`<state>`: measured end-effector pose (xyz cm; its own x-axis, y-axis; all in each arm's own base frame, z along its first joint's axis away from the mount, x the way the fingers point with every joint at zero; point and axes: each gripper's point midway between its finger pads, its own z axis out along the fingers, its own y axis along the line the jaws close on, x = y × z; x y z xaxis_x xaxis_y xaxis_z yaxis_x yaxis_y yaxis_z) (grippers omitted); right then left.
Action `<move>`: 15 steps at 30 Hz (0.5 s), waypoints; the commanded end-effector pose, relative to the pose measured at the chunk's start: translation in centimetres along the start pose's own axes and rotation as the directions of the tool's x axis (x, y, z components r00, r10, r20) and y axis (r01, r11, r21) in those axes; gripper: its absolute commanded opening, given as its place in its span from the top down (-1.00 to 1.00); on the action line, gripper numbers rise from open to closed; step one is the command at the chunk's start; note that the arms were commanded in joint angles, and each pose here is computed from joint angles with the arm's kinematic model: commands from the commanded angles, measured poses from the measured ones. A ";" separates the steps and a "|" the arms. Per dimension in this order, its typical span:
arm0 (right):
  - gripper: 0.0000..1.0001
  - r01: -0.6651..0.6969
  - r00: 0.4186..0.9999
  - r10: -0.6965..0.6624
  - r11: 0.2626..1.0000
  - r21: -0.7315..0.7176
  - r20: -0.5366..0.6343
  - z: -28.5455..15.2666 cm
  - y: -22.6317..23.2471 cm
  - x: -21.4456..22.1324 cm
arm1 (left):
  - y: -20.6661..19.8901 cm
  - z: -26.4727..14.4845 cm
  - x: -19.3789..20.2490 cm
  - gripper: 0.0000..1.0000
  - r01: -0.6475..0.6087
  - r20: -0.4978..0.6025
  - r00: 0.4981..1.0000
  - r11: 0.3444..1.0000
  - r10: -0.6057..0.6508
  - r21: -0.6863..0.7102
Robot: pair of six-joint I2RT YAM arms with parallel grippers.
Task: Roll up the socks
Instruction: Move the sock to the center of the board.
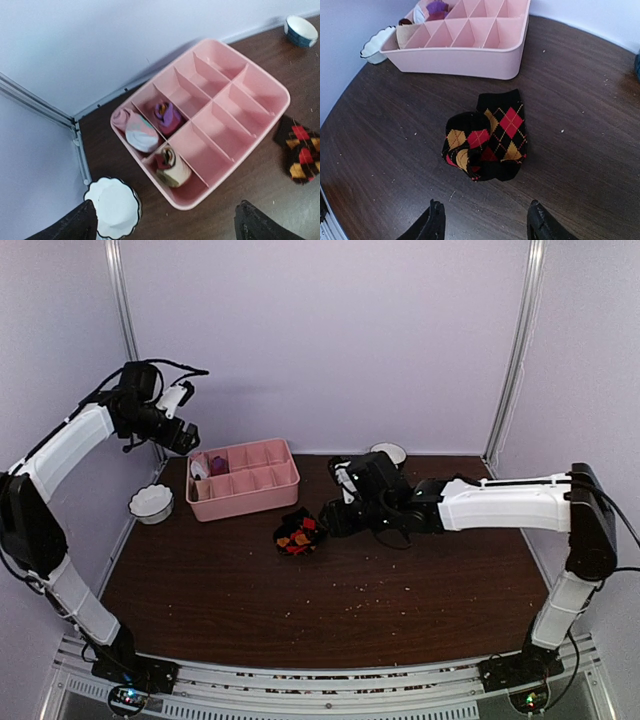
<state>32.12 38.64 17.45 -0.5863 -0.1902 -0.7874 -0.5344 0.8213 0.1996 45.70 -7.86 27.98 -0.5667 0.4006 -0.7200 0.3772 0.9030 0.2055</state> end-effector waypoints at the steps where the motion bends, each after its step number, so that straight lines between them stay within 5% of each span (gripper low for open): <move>1: -0.12 0.007 0.993 -0.012 0.999 -0.041 -0.120 4.0 1.1 1.4 | -3.4 0.8 5.2 -0.96 -0.132 -0.053 0.988 0.977 0.142 0.166; 8: 0.01 -0.101 0.967 0.056 0.980 -0.172 -0.250 9.3 1.6 3.7 | -10.8 -0.9 10.1 -0.96 -0.102 -0.110 0.974 0.822 0.196 0.561; 15: 0.42 -0.265 0.928 0.221 0.957 -0.114 -0.302 10.9 0.2 6.3 | -13.7 -1.2 10.1 -0.96 -0.071 -0.110 0.976 0.751 0.189 0.656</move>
<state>35.20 43.25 6.11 -0.8021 -0.2369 -0.5482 -0.4939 0.7791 0.3861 35.40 -13.53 18.32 -0.5930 0.5744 -0.5643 0.7571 0.6364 -0.1477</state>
